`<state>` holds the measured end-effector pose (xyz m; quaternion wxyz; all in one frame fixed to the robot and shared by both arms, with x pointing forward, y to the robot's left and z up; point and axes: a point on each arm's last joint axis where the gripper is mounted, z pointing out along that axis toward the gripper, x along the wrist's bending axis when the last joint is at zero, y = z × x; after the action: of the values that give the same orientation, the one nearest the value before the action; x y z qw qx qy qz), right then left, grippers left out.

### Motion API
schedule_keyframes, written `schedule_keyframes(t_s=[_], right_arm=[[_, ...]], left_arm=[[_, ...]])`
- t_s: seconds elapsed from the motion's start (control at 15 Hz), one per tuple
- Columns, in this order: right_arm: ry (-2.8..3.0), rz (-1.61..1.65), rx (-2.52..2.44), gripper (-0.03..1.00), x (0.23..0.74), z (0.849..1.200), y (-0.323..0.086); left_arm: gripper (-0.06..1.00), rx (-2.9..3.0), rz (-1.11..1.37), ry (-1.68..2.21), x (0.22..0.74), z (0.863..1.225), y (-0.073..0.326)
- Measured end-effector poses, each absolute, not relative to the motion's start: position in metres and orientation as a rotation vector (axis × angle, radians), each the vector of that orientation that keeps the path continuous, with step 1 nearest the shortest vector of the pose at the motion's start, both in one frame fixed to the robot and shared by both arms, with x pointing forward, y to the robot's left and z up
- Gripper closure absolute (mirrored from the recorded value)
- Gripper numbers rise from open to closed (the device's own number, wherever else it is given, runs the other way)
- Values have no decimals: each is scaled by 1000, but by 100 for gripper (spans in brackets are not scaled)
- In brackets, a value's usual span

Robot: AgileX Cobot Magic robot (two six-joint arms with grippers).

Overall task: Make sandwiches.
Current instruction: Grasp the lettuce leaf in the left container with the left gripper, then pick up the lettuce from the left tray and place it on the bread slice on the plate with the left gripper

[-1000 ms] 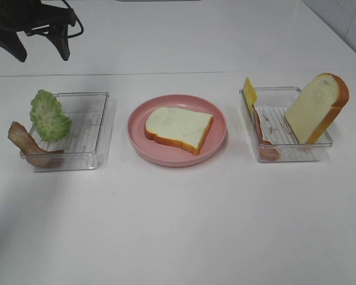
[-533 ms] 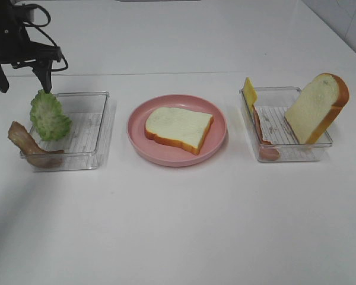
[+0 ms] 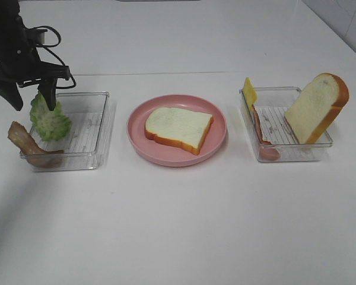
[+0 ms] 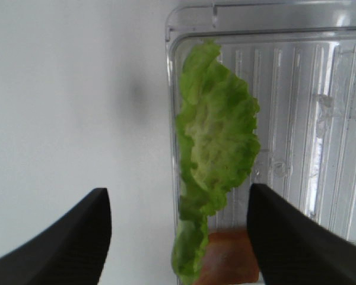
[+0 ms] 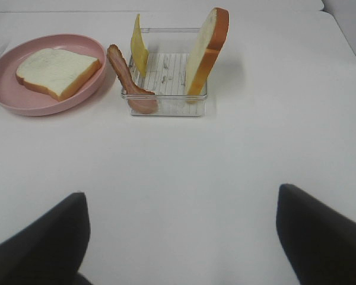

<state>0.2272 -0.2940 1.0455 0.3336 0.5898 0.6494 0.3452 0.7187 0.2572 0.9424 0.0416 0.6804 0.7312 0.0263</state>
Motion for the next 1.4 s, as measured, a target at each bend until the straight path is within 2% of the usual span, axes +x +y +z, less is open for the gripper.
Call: schedule_keyframes(t_s=[0.2, 0.33, 0.47, 0.8, 1.07, 1.4], right_arm=[[1696, 901, 1540, 16, 227, 1046, -294], [1696, 901, 1540, 16, 227, 1046, -294], [1696, 901, 1540, 16, 227, 1046, -294], [1696, 901, 1540, 16, 227, 1046, -294], [1696, 901, 1540, 16, 227, 1046, -294], [1696, 901, 1540, 16, 227, 1046, -294]], left_arm=[[53, 2085, 77, 2241, 719, 939, 257], [75, 2077, 90, 2232, 720, 940, 257], [91, 2074, 95, 2229, 721, 940, 257], [94, 2074, 97, 2226, 721, 941, 257], [94, 1971, 88, 2128, 724, 986, 248], [94, 1851, -66, 1917, 729, 1015, 226]])
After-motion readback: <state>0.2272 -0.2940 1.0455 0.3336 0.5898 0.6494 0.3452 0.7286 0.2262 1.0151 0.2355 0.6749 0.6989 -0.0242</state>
